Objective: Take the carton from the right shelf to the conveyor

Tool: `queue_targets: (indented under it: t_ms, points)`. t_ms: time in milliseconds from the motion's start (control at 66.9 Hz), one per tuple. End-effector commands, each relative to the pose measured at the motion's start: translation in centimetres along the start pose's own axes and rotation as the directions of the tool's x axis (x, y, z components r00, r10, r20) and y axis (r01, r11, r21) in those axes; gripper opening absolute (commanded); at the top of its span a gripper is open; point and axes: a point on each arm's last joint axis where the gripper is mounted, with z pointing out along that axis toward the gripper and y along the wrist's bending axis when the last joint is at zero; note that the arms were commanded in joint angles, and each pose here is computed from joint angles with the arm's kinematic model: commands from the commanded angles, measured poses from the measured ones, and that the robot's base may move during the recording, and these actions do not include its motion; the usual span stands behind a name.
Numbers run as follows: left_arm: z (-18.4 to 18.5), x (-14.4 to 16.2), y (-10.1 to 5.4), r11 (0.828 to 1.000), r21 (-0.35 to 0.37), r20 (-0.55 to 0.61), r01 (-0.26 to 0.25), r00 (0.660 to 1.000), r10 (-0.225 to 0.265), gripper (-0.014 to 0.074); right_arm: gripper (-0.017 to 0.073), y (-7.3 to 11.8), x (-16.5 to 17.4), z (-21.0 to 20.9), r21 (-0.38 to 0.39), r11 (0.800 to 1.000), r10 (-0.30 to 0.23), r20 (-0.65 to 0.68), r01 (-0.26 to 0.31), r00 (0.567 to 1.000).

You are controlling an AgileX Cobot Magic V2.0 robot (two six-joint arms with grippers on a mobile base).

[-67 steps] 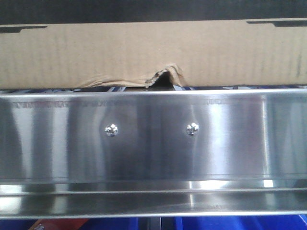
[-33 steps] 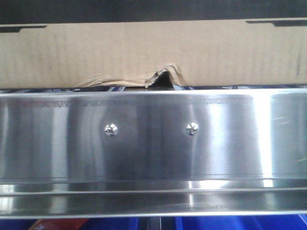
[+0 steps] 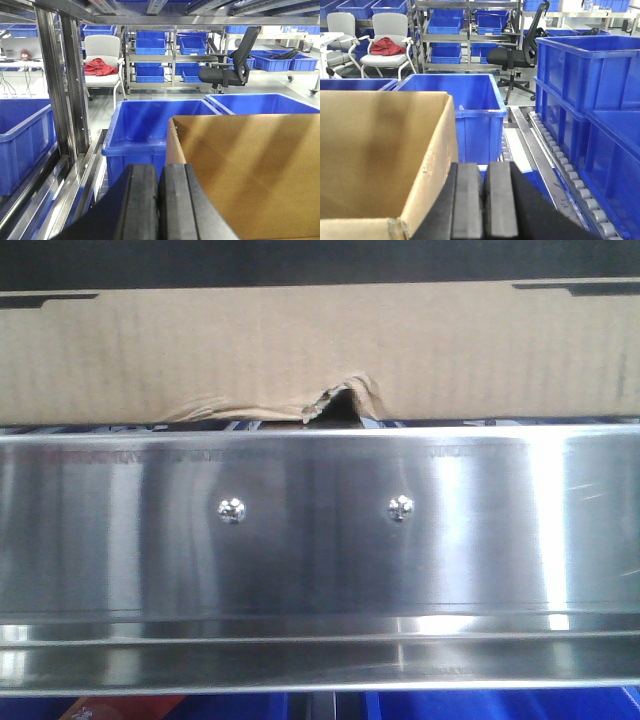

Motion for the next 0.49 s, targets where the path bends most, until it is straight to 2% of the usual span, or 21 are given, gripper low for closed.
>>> queue_targets:
  t_ms: [0, 120, 224, 373, 478]
  points:
    - [0.0, -0.3, 0.0, 1.0, 0.003, 0.015, 0.001, 1.0, -0.001, -0.0016, -0.007, 0.0, -0.5, 0.0, 0.006, 1.0, -0.012, 0.042, 0.012, 0.999]
    - [0.2, -0.3, -0.1, 1.0, 0.008, 0.012, 0.006, 1.0, -0.006, -0.0016, -0.007, 0.1, -0.8, 0.1, -0.011, 1.0, 0.004, 0.038, -0.003, 0.999]
    - [0.7, -1.0, -0.1, 1.0, 0.008, -0.034, 0.013, 0.999, -0.013, -0.0016, -0.007, 0.4, -1.7, 0.8, -0.039, 0.999, 0.022, -0.044, -0.024, 0.999]
    - [3.1, -1.6, -0.1, 1.0, 0.012, -0.207, 0.017, 0.978, -0.015, -0.0016, -0.007, 0.4, -3.3, 3.2, -0.05, 0.998, 0.017, -0.203, -0.027, 0.979]
    - [5.1, -1.7, -0.6, 0.998, 0.046, -0.335, 0.053, 0.942, -0.035, -0.0016, -0.007, 0.5, -3.9, 4.9, -0.058, 0.998, 0.011, -0.322, -0.031, 0.947]
